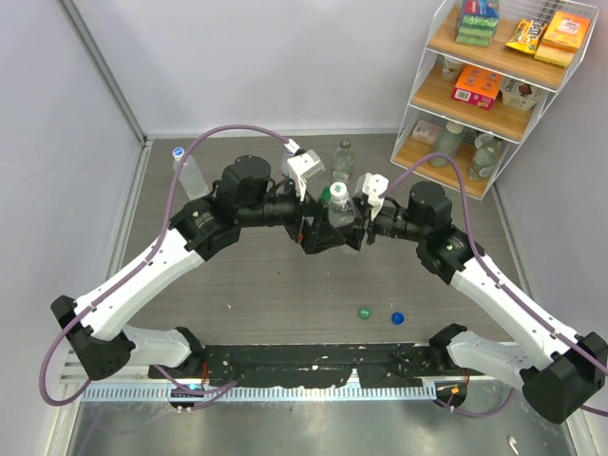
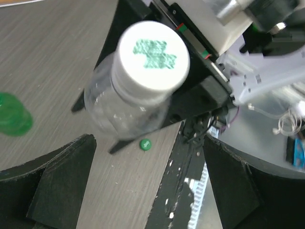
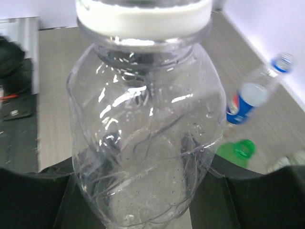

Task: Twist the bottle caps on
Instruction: Screw the bottle cap onto the plastic bottle.

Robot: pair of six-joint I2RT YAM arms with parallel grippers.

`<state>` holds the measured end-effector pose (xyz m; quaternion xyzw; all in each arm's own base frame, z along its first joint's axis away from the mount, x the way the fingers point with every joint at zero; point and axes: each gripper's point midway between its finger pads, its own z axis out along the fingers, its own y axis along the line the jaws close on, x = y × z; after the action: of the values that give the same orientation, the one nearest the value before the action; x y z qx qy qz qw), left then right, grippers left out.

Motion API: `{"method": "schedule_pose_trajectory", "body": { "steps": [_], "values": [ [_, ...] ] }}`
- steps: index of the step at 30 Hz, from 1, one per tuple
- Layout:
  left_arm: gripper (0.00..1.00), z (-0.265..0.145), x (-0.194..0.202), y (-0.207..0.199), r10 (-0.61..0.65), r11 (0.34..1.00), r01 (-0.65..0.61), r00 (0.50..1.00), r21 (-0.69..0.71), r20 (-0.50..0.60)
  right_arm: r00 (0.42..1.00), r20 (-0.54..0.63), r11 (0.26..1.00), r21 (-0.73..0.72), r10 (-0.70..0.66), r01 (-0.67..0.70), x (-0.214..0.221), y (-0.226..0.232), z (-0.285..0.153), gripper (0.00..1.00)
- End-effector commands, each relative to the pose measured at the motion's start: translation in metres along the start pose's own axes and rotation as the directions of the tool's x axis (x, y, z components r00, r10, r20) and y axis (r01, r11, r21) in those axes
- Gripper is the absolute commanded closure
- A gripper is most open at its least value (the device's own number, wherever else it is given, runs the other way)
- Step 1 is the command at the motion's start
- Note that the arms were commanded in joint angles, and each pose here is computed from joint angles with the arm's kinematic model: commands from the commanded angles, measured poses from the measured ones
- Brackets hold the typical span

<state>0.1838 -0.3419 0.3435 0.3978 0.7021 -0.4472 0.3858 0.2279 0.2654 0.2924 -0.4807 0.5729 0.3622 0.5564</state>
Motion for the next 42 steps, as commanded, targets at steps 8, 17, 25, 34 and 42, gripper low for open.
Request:
{"method": "schedule_pose_trajectory", "body": {
  "steps": [8, 17, 25, 34, 42],
  "values": [
    [0.00, -0.035, -0.055, 0.029, -0.158, 0.926, 0.241, 0.946, -0.291, 0.281, 0.995, -0.088, 0.924, 0.383, 0.050, -0.013, 0.028, -0.072, -0.005, 0.99],
    [0.00, -0.047, -0.080, 0.068, -0.207, 0.796, 0.425, 0.860, -0.431, 0.467, 0.980, -0.195, 0.943, 0.331, 0.040, 0.027, 0.052, -0.054, 0.008, 0.99],
    [0.00, -0.030, -0.079, 0.083, -0.261, 0.744, 0.491, 0.838, -0.453, 0.479, 0.967, -0.253, 0.936, 0.342, 0.009, 0.080, 0.059, -0.051, 0.014, 0.99],
    [0.22, -0.019, -0.070, 0.086, -0.312, 0.727, 0.519, 0.833, -0.450, 0.458, 0.972, -0.233, 0.937, 0.340, -0.001, 0.082, 0.053, -0.048, 0.015, 0.99],
    [0.38, -0.004, -0.058, 0.085, -0.351, 0.738, 0.522, 0.838, -0.426, 0.419, 0.970, -0.242, 0.930, 0.358, 0.010, 0.079, 0.054, -0.051, 0.015, 0.99]
  ]
}}
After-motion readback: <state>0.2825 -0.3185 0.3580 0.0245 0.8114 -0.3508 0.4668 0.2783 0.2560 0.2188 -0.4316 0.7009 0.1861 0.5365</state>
